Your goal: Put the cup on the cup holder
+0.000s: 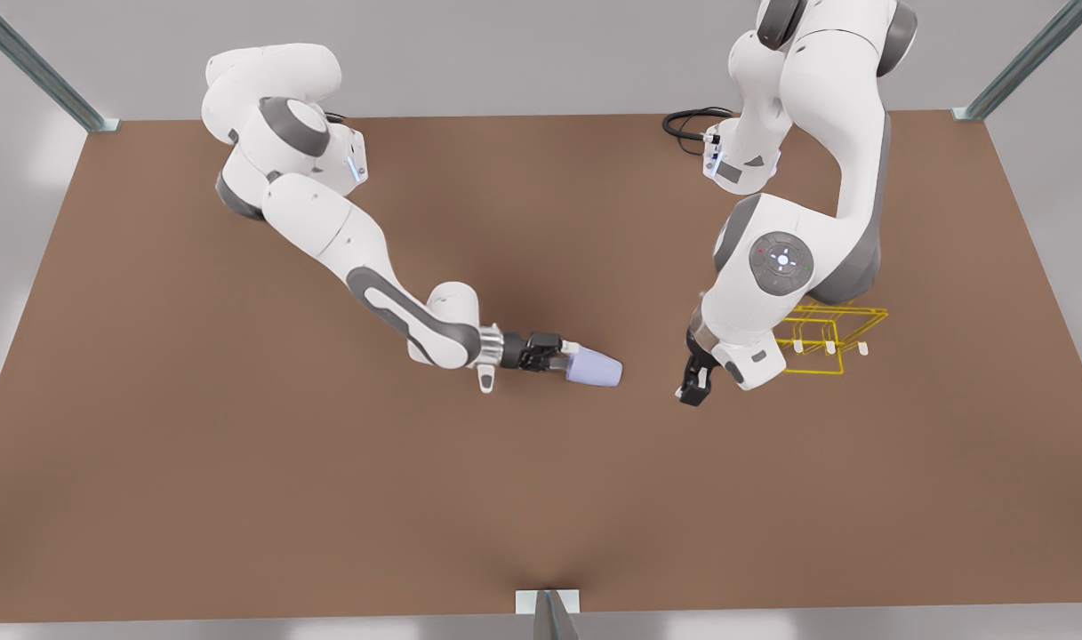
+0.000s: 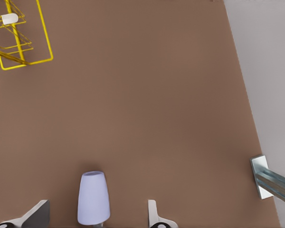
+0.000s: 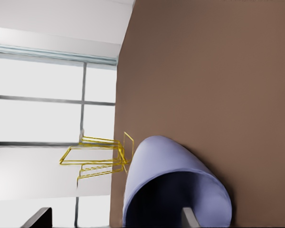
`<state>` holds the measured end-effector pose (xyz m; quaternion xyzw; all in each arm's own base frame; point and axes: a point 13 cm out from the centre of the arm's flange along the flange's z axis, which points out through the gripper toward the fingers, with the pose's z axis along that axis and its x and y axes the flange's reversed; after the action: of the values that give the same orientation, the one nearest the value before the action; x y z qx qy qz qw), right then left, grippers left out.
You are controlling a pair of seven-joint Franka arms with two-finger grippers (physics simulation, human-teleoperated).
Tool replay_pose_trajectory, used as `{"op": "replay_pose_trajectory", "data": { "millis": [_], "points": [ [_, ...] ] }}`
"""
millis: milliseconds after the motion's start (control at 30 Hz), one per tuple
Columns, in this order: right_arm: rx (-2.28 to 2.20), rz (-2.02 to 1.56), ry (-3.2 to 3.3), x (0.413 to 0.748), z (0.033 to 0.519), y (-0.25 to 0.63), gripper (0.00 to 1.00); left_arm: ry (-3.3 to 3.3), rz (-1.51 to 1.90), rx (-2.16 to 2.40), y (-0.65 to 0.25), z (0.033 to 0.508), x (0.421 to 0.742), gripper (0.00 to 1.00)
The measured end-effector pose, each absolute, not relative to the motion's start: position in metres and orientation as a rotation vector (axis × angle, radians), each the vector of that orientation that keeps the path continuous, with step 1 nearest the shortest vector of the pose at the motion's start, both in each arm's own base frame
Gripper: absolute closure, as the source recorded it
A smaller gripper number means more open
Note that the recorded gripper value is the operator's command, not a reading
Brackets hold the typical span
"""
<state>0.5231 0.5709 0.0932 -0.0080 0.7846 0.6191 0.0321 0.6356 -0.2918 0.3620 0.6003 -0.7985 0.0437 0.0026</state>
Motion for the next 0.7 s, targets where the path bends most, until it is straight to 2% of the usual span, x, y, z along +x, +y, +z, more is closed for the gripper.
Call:
{"op": "replay_pose_trajectory", "data": {
  "millis": [167,233,267,300,367,400,467,533,600,700],
  "points": [
    [-0.116,1.827,2.418,0.521,0.127,0.542,0.0,-2.467,0.104,1.904,-0.312,0.342,0.629,0.0],
    [-0.186,1.722,2.423,0.531,0.148,0.502,0.0,-2.462,0.086,1.901,-0.324,0.327,0.627,0.0],
    [-0.25,1.625,2.425,0.549,0.155,0.466,0.0,-2.461,0.079,1.9,-0.328,0.32,0.627,0.0],
    [-0.345,1.498,2.414,0.583,0.167,0.411,0.0,-2.463,0.073,1.895,-0.334,0.313,0.625,0.0],
    [-0.657,1.195,2.361,0.669,0.24,0.287,0.0,-2.474,0.081,1.883,-0.348,0.307,0.621,0.0],
    [-0.867,1.01,2.381,0.691,0.278,0.232,0.0,-2.487,0.08,1.865,-0.36,0.303,0.615,0.0],
    [-1.162,0.634,2.536,0.677,0.327,0.141,0.0,-2.513,0.072,1.824,-0.384,0.294,0.601,0.0],
    [-1.181,0.252,2.704,0.678,0.379,0.044,0.0,-2.52,0.063,1.811,-0.394,0.28,0.598,0.0],
    [-1.067,0.094,2.858,0.658,0.408,-0.031,0.0,-2.521,0.036,1.8,-0.396,0.257,0.594,0.0],
    [-0.98,0.011,3.006,0.63,0.423,-0.049,0.0,-2.522,0.011,1.797,-0.391,0.229,0.588,0.0]
  ]
}}
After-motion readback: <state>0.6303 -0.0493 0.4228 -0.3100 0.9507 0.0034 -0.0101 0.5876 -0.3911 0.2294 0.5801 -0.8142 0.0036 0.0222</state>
